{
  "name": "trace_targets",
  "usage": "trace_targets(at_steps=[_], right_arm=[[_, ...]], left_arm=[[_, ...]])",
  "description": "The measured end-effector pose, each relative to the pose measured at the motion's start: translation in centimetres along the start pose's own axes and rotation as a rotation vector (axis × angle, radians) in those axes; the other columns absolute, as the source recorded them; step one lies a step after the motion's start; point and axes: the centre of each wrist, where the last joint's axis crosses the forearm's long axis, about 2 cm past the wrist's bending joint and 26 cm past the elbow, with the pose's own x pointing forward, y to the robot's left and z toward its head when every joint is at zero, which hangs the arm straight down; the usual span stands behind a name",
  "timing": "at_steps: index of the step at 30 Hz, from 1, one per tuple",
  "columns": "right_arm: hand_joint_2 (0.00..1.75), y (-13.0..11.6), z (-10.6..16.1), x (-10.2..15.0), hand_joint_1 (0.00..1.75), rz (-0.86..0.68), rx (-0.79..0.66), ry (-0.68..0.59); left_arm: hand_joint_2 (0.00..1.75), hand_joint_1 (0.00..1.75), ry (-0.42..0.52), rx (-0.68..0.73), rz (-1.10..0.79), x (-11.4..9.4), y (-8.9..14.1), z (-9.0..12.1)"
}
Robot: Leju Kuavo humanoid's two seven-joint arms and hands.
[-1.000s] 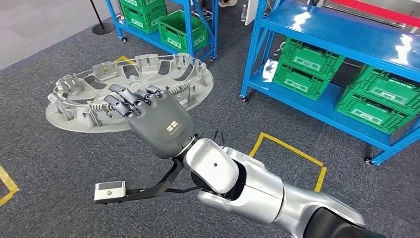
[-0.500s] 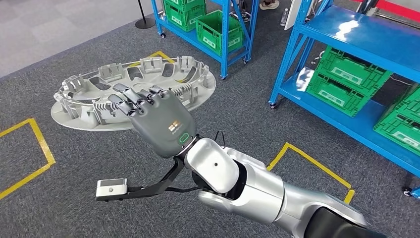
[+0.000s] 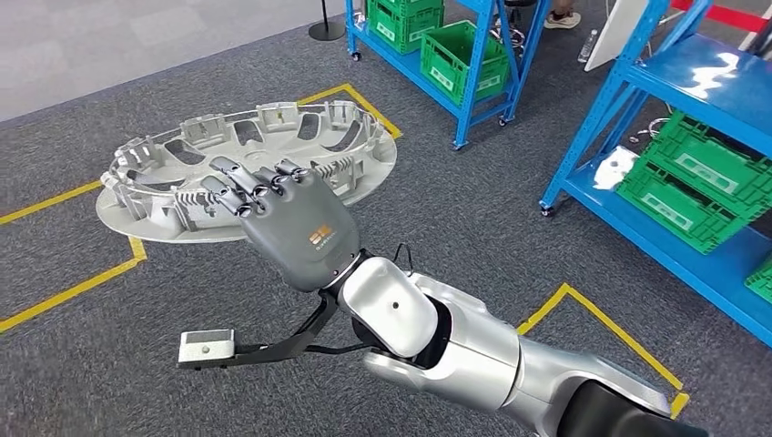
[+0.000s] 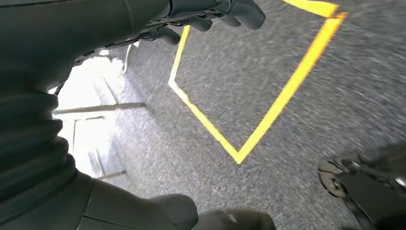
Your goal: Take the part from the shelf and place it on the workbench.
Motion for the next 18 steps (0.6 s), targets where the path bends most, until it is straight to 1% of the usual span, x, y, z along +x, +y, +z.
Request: trace_targets(at_steps=[8, 18], right_arm=[[1.75, 0.55, 0.54, 0.22, 1.75, 0.01, 0.024, 0.025], [1.75, 0.21, 0.2, 0.55, 1.75, 0.013, 0.013, 0.021]], left_arm=[[1.75, 0.0, -0.003, -0.001, -0.003, 0.25, -0.03, 0.01], [1.75, 0.0, 0.004, -0.004, -0.003, 0.19, -0.09, 0.02]])
